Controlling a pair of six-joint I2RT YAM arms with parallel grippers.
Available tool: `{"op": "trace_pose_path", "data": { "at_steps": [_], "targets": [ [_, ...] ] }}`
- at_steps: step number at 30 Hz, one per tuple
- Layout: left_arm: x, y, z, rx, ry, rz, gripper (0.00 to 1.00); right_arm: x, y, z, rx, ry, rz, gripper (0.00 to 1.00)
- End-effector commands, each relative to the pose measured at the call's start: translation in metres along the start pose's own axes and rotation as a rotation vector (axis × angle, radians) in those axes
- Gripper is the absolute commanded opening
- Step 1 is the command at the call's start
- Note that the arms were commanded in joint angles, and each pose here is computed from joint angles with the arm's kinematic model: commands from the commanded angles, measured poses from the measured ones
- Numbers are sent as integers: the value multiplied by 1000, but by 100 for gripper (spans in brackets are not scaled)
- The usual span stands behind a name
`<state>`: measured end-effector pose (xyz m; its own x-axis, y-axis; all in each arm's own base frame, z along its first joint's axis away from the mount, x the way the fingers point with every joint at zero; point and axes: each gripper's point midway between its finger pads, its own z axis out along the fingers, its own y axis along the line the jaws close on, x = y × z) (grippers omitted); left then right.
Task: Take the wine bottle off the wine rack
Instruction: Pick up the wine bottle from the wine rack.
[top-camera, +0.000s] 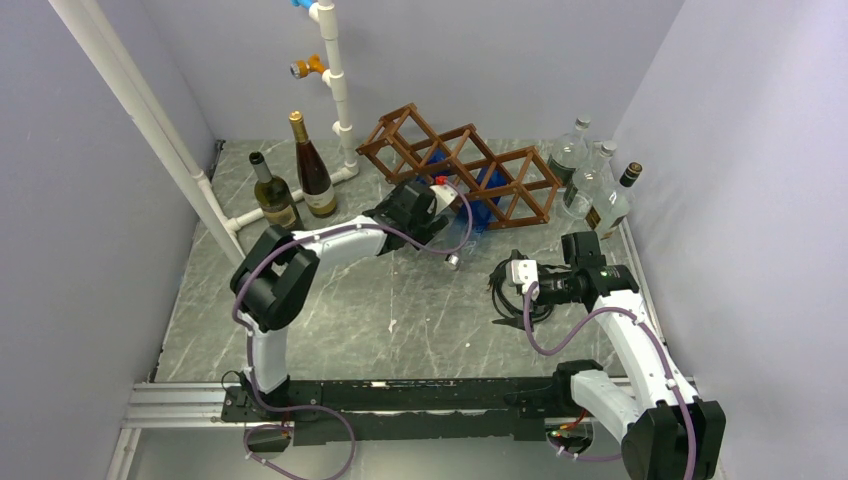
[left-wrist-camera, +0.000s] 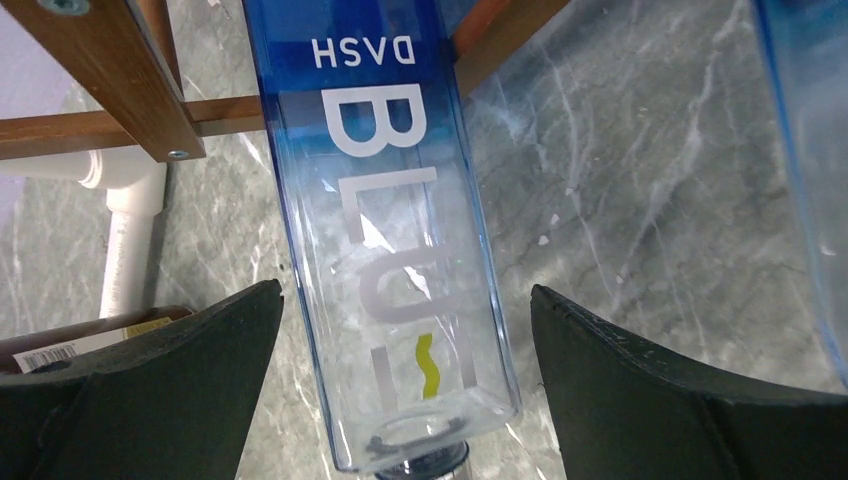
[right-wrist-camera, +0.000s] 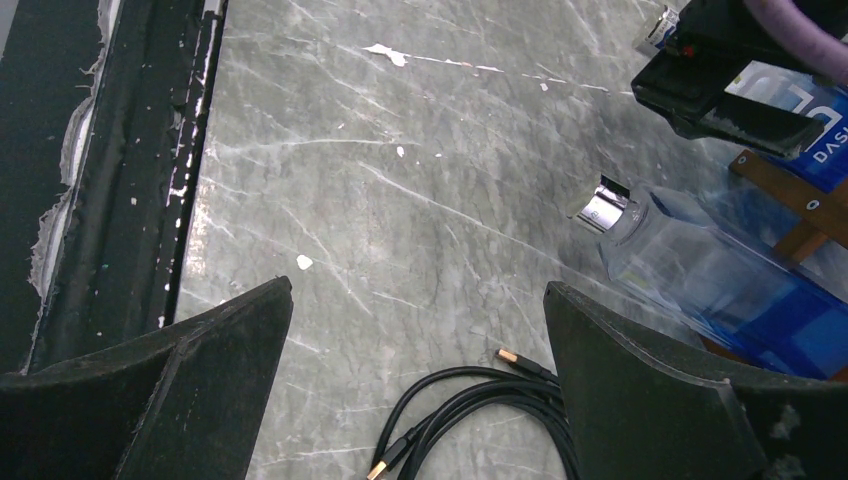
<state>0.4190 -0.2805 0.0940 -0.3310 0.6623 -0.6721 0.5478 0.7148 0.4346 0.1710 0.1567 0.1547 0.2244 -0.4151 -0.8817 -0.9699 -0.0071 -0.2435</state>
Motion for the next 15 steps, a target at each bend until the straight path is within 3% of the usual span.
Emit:
{"op": "trace_pose_path", "data": {
  "at_steps": [1,15],
  "targets": [
    [-15,13,4,-80,-4,46,99,-17,-6,-2,5,-57,-55,100],
    [-9,17,29,-228,58,155,93,-17,-6,-2,6,-56,-54,100]
  ]
}}
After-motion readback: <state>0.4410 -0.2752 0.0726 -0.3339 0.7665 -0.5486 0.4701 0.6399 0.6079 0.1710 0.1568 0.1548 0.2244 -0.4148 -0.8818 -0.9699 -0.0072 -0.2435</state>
